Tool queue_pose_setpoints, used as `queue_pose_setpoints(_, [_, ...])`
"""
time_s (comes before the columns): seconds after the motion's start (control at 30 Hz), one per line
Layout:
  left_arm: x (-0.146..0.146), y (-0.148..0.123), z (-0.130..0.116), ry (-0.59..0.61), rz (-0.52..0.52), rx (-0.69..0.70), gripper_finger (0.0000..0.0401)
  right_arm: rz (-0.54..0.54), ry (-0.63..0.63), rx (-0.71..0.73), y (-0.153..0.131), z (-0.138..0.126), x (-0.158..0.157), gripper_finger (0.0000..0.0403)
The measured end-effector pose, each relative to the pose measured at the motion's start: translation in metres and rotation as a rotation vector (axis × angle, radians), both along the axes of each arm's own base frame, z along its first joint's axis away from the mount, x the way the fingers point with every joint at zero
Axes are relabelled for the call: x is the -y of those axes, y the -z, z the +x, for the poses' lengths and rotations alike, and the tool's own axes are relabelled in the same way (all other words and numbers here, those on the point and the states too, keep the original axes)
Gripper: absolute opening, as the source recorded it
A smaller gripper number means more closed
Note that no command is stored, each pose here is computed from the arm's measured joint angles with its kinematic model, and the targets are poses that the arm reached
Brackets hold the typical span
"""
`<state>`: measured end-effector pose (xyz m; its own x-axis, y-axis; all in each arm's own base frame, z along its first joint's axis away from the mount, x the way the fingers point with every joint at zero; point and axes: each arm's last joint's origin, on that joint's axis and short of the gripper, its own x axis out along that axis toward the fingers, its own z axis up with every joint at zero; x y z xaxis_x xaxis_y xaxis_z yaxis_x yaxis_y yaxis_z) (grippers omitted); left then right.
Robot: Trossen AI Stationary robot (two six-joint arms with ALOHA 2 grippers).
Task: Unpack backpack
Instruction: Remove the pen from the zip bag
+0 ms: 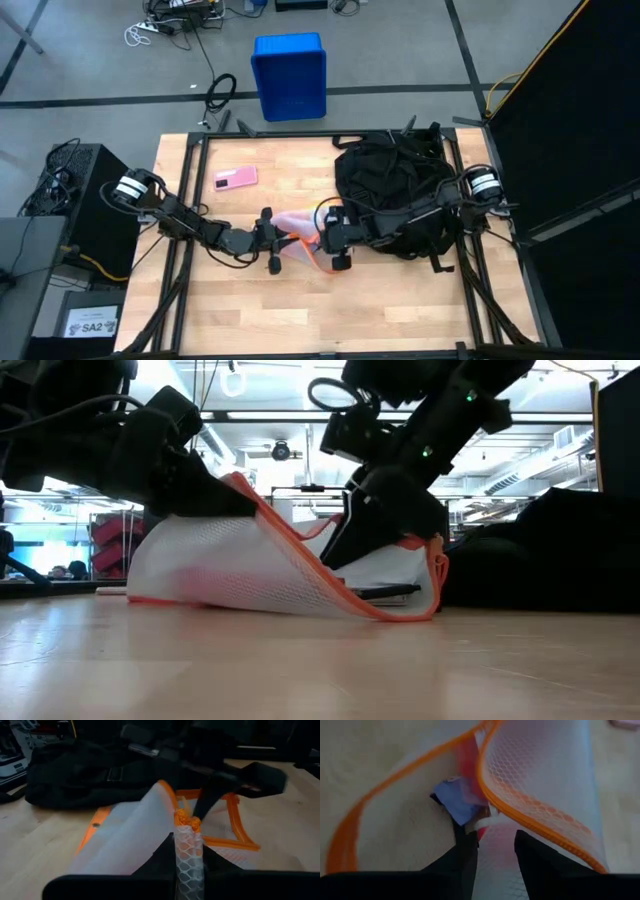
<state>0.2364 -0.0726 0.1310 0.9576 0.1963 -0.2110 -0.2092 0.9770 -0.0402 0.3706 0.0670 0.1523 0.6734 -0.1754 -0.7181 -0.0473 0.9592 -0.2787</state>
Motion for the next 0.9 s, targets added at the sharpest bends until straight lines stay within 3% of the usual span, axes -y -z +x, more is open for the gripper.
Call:
queue_pose_setpoints(0.23, [0.0,0.0,0.0,0.002,0.001,-0.001,0.0,-0.183,0.101,0.013,-0.007,-0.002,0.011,0.0167])
queue_pose_setpoints(0.33, [0.0,0.0,0.0,0.003,0.006,-0.003,0.0,-0.203,0.084,0.033,-0.015,-0.005,0.003,0.0182])
queue_pose_setpoints(0.43, [0.0,0.0,0.0,0.004,0.013,-0.007,0.0,-0.174,0.031,0.068,-0.025,-0.008,-0.01,0.019])
queue_pose_setpoints(0.63, [-0.001,0.001,0.0,0.0,0.015,-0.008,0.0,0.073,-0.2,0.066,-0.022,-0.009,-0.035,0.0182])
queue_pose_setpoints(0.9, [-0.001,0.0,0.0,0.0,0.014,-0.006,0.0,0.036,-0.13,-0.001,0.001,-0.003,-0.023,0.0142])
